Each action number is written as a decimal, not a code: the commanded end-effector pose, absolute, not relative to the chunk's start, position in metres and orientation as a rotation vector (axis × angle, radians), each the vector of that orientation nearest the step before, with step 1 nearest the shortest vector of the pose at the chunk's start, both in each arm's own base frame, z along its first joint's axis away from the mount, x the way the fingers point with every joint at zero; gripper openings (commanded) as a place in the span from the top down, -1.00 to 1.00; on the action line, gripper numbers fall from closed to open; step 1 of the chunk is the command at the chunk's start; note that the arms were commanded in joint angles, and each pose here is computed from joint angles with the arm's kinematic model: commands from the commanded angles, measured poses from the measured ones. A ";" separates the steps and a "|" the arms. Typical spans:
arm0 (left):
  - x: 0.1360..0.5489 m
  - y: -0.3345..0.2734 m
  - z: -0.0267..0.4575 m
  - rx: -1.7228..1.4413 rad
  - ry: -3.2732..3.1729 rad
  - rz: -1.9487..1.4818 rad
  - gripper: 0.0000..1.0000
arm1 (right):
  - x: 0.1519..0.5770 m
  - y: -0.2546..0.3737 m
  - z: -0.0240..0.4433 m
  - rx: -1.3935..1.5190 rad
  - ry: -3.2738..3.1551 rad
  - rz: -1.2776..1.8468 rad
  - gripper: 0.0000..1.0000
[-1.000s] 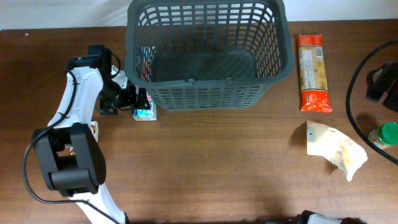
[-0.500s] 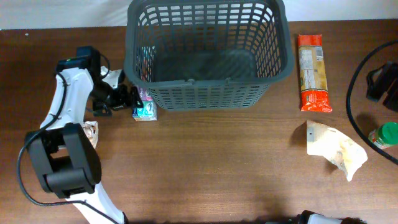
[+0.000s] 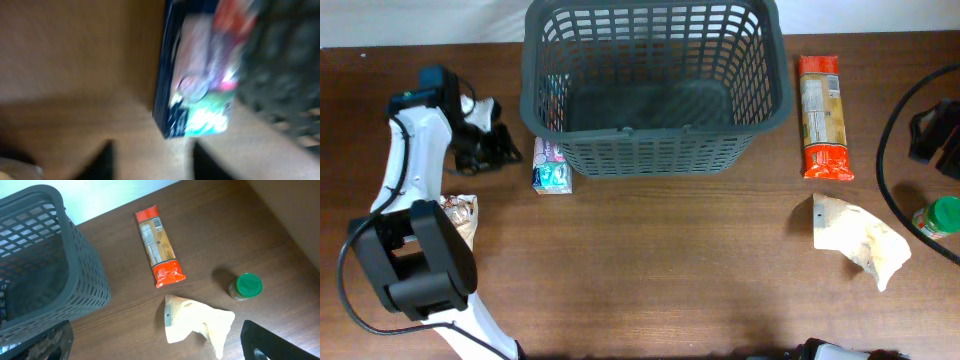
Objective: Pack container
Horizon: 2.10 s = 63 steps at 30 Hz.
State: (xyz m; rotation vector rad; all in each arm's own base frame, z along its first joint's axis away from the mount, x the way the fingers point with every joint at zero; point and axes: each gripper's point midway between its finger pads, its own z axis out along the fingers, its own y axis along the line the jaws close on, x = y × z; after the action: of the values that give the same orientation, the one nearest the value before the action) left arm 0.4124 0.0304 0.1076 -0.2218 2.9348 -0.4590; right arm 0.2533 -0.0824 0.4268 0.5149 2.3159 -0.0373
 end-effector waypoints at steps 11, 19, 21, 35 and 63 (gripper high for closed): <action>0.483 0.045 0.246 -0.178 2.560 -0.375 0.96 | 0.253 -0.081 0.424 0.518 2.326 -0.022 -0.97; 0.480 0.046 0.242 -0.187 2.583 -0.356 0.96 | 0.254 -0.077 0.425 0.508 2.326 0.002 -0.98; 0.480 0.038 0.243 -0.166 2.580 -0.388 0.96 | 0.254 -0.077 0.425 0.507 2.326 0.005 -0.98; 0.491 -0.018 0.249 0.003 2.546 -0.436 0.96 | 0.254 -0.077 0.425 0.506 2.326 0.005 -0.97; 0.489 -0.053 0.250 0.094 2.550 -0.464 0.96 | 0.254 -0.077 0.425 0.506 2.326 0.004 -0.98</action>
State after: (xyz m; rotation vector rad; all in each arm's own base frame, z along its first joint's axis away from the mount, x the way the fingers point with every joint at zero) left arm 0.4874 -0.0470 0.2501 0.0866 2.5526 -0.4344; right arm 0.2545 -0.0787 0.4268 0.5034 2.3168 -0.0104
